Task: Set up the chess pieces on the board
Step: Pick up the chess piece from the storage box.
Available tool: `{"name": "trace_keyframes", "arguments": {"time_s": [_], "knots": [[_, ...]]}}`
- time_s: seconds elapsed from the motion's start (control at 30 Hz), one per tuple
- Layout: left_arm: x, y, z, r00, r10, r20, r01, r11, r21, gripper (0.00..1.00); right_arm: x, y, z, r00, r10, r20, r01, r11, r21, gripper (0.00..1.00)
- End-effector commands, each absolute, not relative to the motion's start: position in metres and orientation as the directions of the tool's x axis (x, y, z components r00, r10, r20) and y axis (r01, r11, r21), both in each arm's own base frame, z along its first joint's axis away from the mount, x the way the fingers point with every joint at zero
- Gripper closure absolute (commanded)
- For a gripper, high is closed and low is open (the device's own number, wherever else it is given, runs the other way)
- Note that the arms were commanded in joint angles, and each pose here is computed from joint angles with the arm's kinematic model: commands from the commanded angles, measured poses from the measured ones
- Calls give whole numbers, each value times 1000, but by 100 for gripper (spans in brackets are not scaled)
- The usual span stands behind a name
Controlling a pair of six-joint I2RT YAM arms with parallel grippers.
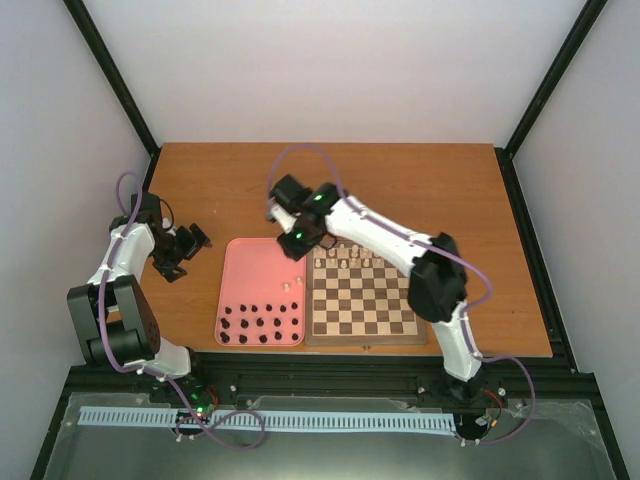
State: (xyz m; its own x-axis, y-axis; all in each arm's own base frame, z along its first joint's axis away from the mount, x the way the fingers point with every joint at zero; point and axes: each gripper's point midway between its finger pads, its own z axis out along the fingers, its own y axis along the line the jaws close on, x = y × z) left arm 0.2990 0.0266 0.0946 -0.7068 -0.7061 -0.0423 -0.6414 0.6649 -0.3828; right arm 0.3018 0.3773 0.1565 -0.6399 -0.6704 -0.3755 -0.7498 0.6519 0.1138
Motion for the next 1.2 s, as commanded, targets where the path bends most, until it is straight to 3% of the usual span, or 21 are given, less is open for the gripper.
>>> {"name": "trace_keyframes", "arguments": {"time_s": [0.0,0.2,0.63,0.93,1.17], "knots": [[306,30,115,-708,-699,-103,-610,678,-409,0,272,415,124,-579,-754,-311,-813,563,148,60],[302,28,115,-708,-699,-104,-610,678,-410,0,260,433,86,-570,-778,-263,-821,532,207,60],[301,27,114,-710,-697,-100,-606,678,-415,0,247,417,44,-591,-794,-141,-805,571,157,64],[300,26,116,-710,-696,-103,-604,678,-418,0,244,417,33,-592,-797,-122,-804,573,159,64],[299,26,115,-710,-696,-103,-604,678,-419,0,242,415,29,-596,-796,-106,-800,576,166,72]]}}
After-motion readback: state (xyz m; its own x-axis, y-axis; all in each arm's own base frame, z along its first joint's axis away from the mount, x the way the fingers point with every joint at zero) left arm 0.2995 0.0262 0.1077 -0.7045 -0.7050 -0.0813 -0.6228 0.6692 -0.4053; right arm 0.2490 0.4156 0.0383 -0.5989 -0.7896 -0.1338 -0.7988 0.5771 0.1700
